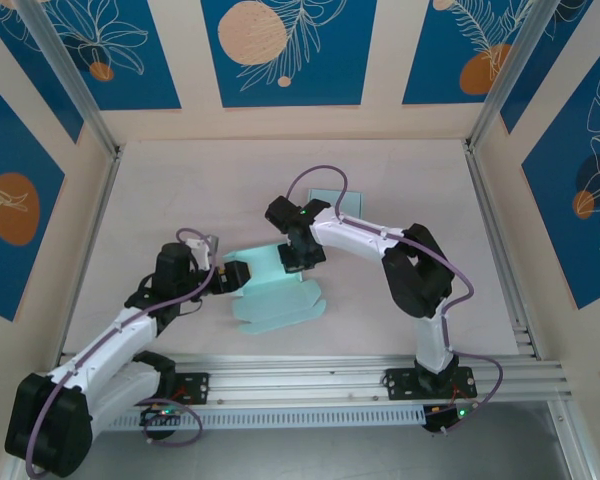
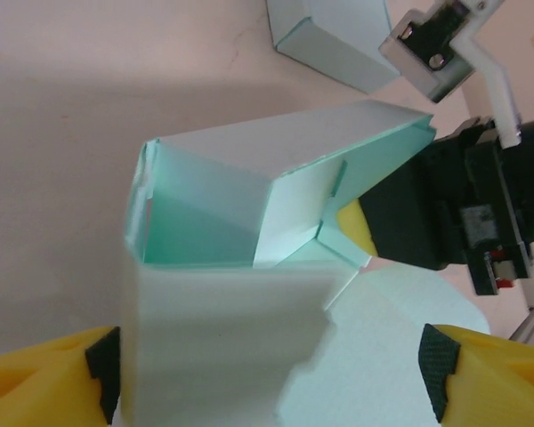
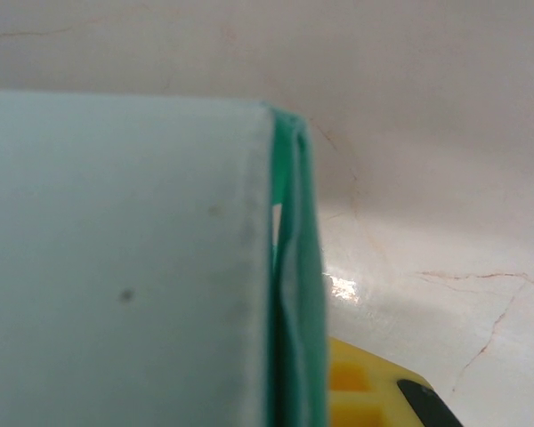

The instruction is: Fold the paper box

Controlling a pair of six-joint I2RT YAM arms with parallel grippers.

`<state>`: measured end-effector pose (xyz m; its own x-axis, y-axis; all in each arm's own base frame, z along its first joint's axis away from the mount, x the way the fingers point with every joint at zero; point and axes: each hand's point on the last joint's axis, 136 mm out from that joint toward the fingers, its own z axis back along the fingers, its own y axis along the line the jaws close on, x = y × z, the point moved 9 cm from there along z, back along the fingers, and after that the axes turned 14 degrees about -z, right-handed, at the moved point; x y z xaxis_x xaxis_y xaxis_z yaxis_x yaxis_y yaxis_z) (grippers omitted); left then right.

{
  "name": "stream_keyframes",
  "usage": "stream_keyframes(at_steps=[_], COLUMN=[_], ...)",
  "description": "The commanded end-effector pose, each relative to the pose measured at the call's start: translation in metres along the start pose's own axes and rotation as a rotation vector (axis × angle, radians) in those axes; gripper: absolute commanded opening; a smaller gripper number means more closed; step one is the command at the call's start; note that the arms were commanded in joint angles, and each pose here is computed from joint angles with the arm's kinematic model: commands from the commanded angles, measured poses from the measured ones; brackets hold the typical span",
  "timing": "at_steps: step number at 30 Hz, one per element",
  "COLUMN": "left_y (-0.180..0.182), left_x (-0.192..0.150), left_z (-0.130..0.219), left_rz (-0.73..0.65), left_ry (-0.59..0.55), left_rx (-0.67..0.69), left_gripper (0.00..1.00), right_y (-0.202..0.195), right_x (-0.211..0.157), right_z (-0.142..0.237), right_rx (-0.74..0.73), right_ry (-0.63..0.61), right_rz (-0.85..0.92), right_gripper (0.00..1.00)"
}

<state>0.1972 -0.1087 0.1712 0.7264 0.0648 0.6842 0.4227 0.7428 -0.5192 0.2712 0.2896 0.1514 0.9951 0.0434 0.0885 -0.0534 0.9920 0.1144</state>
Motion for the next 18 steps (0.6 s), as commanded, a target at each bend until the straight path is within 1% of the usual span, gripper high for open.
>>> stream_keyframes(at_steps=[1, 4, 7, 10, 11, 13, 15, 18], left_y=[-0.013, -0.016, -0.013, -0.007, -0.005, -0.001, 0.003, 0.008], left_x=[0.016, 0.018, 0.014, 0.009, 0.008, 0.006, 0.004, 0.003], left_z=[0.009, 0.012, 0.009, 0.002, 0.0, -0.004, -0.006, -0.011], left_rz=[-0.031, -0.036, -0.041, -0.051, -0.06, -0.084, -0.108, -0.135], left_ry=[-0.059, -0.063, -0.045, -0.009, 0.002, 0.022, 0.04, 0.058], left_rx=[-0.07, -0.076, -0.057, -0.029, -0.016, 0.018, 0.06, 0.12], left_gripper=[0.82, 0.83, 0.82, 0.74, 0.71, 0.6, 0.53, 0.5], right_y=[0.005, 0.006, 0.009, 0.011, 0.012, 0.013, 0.015, 0.018], right_x=[0.002, 0.003, 0.002, 0.002, 0.002, 0.001, 0.0, -0.002], right_z=[-0.002, -0.004, -0.005, -0.004, -0.004, -0.003, -0.003, -0.002], right_rx=[0.011, 0.004, 0.004, 0.008, 0.01, 0.013, 0.016, 0.03], right_ry=[0.02, 0.021, 0.022, 0.018, 0.017, 0.017, 0.021, 0.027], right_rz=[0.009, 0.013, 0.016, 0.021, 0.022, 0.027, 0.03, 0.035], right_gripper=[0.0, 0.0, 0.0, 0.0, 0.0, 0.0, 0.0, 0.0])
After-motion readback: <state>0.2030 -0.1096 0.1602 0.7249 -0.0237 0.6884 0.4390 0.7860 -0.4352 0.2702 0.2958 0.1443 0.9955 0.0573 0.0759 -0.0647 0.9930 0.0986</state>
